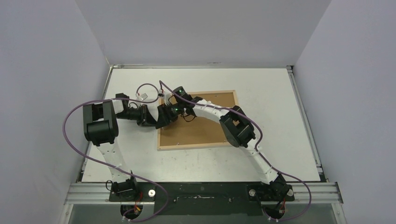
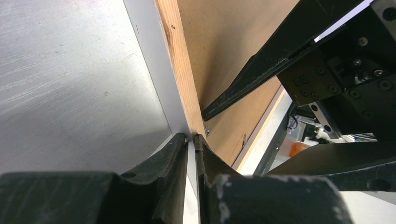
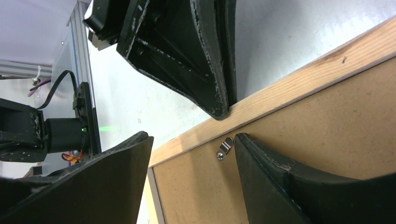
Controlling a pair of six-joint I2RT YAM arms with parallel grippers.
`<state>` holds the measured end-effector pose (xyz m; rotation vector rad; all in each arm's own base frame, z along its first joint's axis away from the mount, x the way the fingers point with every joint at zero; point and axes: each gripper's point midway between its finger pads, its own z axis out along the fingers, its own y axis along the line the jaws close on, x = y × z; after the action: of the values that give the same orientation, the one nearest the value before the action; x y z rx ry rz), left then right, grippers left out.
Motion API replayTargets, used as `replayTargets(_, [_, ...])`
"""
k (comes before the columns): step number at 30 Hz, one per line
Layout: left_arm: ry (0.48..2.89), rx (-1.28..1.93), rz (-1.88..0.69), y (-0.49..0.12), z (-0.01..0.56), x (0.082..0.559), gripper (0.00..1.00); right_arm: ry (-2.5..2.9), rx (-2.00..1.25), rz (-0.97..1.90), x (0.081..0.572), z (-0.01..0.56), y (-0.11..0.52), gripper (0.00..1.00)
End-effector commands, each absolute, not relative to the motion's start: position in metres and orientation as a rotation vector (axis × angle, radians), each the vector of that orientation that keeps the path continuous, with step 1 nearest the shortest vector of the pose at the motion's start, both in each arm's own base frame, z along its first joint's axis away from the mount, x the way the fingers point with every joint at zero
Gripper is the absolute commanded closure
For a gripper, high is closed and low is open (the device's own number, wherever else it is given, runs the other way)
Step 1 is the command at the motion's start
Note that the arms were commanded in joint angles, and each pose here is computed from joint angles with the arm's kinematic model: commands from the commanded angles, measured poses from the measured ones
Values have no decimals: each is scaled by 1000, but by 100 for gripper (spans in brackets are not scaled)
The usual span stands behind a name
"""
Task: Put the photo into the frame
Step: Install the photo frame at the center of the board.
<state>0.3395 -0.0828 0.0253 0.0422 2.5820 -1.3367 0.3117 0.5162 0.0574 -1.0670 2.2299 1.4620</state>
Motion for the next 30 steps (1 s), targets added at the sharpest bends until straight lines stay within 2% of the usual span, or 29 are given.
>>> replayTargets(1, [2503, 25, -1399, -82, 33, 355, 89, 2222, -988, 1480, 313, 72, 511, 33])
replayTargets(30, [2498, -54, -1404, -83, 22, 353, 89, 2225, -1037, 1539, 297, 65, 519, 34])
